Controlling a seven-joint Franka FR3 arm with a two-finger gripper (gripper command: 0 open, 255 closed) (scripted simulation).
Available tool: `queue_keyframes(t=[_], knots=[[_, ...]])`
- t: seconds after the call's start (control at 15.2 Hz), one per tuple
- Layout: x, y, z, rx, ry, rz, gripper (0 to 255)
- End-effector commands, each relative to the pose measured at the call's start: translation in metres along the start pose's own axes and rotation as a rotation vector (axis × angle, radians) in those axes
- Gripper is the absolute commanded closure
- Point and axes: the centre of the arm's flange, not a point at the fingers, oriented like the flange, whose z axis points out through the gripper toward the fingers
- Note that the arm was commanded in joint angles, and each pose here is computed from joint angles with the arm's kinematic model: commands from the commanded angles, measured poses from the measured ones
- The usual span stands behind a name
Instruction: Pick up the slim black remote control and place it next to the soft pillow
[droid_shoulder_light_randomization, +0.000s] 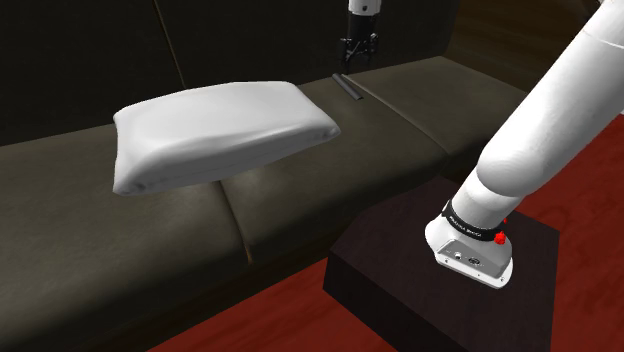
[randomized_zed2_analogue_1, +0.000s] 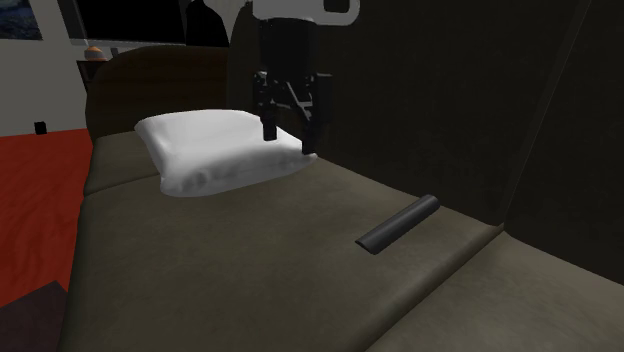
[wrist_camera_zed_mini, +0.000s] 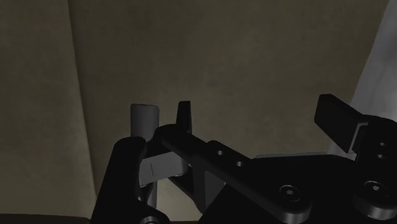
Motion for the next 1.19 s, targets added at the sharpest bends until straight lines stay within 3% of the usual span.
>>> queue_keyframes(t=[0.0, 0.92, 1.12], knots=[[0.021, 0.016, 0.011, 0.004, -0.007, 0.016, 0], [0.149, 0.133, 0.093, 0.032, -0.053, 0.132, 0], [0.148, 0.132, 0.109, 0.032, -0.053, 0.132, 0]])
